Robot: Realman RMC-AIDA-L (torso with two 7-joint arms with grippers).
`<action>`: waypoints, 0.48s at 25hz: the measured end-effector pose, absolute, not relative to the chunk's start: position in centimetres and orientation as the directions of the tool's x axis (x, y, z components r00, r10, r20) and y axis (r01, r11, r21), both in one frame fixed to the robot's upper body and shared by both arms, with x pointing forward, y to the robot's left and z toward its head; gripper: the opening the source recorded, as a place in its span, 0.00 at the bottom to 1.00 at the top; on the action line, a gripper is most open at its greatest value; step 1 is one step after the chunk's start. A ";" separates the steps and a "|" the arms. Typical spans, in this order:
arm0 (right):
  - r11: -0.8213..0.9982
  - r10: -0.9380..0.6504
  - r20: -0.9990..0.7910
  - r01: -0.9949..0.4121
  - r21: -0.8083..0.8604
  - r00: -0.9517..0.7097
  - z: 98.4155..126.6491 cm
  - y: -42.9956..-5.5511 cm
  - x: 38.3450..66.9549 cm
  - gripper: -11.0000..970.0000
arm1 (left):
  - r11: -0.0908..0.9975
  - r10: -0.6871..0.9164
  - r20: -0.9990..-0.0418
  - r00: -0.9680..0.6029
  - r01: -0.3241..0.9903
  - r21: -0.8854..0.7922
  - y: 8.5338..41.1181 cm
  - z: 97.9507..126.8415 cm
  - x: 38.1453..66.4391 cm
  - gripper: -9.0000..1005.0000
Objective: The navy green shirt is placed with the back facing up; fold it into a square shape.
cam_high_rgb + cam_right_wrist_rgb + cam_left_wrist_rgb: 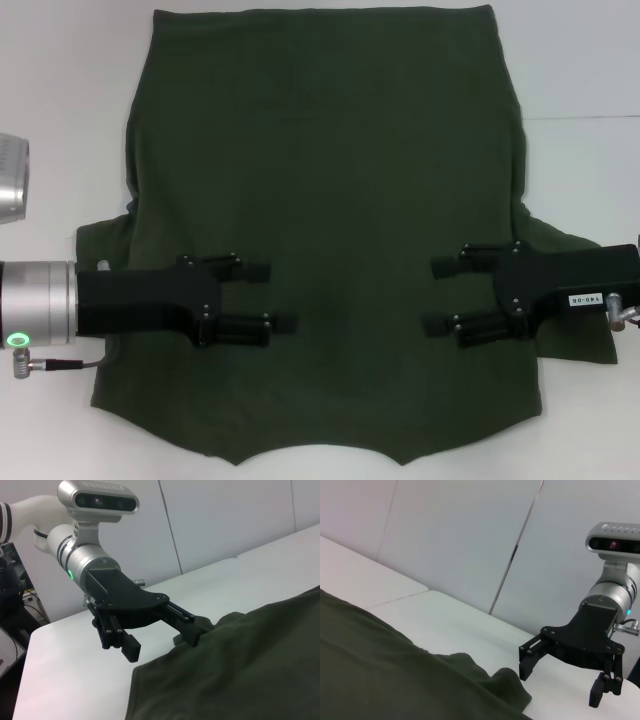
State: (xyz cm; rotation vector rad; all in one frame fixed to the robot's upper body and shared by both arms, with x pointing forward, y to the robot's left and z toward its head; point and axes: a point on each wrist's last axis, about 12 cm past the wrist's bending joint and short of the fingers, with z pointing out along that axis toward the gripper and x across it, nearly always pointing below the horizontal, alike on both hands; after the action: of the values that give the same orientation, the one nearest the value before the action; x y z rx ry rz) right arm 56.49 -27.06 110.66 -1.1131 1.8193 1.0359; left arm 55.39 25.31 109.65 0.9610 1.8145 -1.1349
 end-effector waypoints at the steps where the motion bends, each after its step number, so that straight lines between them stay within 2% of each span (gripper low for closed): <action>1: 0.293 -0.315 -0.887 -0.923 0.249 -0.339 110.7 -27.0 56.5 0.95 | 0.319 0.191 -0.890 -0.415 0.883 -0.344 25.4 109.6 55.4 0.91; 8: 0.295 -0.315 -0.885 -0.922 0.251 -0.342 110.8 -27.1 56.6 0.95 | 0.349 0.154 -0.889 -0.431 0.866 -0.359 26.0 109.7 55.4 0.91; 12: 0.300 -0.314 -0.883 -0.918 0.257 -0.350 110.9 -27.2 56.7 0.95 | 0.464 0.013 -0.850 -0.526 0.756 -0.461 28.6 110.4 56.2 0.91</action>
State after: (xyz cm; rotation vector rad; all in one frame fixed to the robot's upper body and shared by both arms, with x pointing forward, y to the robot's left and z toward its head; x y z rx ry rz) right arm 56.72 -27.19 110.89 -1.1040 1.8310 1.0374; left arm 56.21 28.60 110.44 0.6451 1.8832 -1.1299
